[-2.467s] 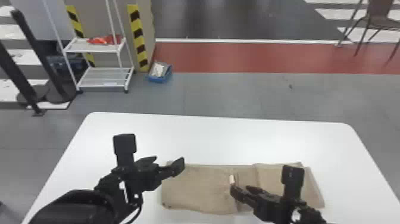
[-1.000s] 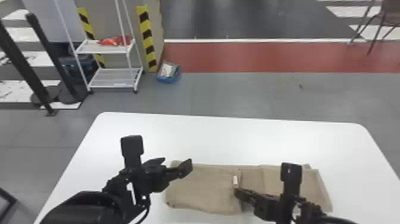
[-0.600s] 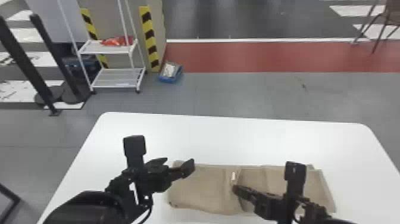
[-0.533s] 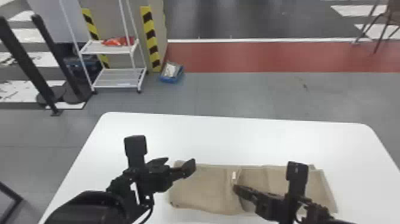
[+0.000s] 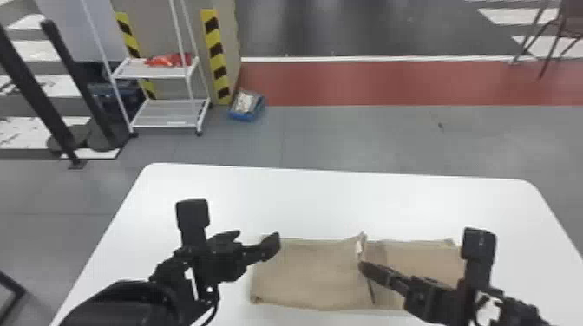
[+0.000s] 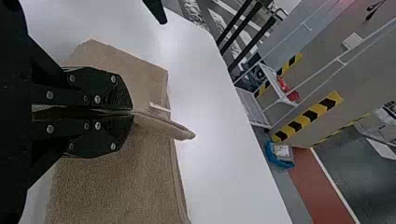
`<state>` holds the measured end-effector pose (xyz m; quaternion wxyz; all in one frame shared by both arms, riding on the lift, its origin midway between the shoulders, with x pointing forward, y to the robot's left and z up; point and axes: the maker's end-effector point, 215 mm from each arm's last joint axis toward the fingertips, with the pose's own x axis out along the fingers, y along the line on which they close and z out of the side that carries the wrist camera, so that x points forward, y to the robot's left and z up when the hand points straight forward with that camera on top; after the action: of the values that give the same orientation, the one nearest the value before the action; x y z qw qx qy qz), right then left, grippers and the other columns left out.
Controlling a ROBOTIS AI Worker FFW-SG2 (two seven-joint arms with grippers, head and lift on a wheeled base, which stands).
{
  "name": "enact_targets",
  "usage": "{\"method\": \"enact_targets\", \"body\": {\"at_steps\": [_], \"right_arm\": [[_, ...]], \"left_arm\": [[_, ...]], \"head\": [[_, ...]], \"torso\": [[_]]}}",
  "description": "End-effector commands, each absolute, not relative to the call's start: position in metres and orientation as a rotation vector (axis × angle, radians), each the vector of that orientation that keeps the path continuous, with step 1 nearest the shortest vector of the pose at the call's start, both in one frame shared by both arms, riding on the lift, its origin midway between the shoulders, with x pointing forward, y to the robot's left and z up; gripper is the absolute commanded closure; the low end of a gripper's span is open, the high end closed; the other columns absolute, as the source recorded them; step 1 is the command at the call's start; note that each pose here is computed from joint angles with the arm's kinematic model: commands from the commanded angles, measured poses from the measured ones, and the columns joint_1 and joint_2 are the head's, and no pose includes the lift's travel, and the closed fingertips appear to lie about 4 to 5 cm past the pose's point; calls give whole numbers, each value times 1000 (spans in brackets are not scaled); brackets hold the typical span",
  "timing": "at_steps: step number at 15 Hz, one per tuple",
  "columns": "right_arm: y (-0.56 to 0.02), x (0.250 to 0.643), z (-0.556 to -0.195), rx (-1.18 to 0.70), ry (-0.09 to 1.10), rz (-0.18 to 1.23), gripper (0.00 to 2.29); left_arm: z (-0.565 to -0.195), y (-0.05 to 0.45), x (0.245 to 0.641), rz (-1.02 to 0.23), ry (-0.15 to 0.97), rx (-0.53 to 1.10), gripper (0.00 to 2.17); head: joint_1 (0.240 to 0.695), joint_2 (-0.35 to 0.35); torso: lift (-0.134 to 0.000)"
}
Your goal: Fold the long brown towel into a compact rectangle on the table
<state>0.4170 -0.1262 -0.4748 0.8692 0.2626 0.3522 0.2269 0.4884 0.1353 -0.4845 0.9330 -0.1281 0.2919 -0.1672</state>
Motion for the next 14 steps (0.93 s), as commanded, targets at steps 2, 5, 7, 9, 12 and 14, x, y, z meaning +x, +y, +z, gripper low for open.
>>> {"method": "enact_targets", "body": {"at_steps": [2, 5, 7, 9, 12, 14], "right_arm": [[-167, 411, -468, 596, 756, 437, 1058], [-202, 424, -451, 628, 703, 417, 1058], [-209, 436, -443, 646, 676, 423, 1058], [-219, 447, -439, 639, 667, 430, 1058], [-228, 444, -437, 645, 663, 433, 1058], [-247, 439, -450, 670, 676, 407, 1058]], "left_arm": [[-484, 132, 487, -345, 601, -257, 39], [-484, 129, 484, -349, 605, -253, 39], [-485, 127, 483, -351, 610, -251, 39], [-486, 123, 482, -350, 615, -238, 39], [-484, 127, 478, -344, 612, -233, 39], [-485, 129, 476, -341, 615, -233, 39]], "head": [[695, 2], [695, -50], [695, -72], [695, -92], [695, -113], [695, -118]], "torso": [[0], [0], [0], [0], [0], [0]]}}
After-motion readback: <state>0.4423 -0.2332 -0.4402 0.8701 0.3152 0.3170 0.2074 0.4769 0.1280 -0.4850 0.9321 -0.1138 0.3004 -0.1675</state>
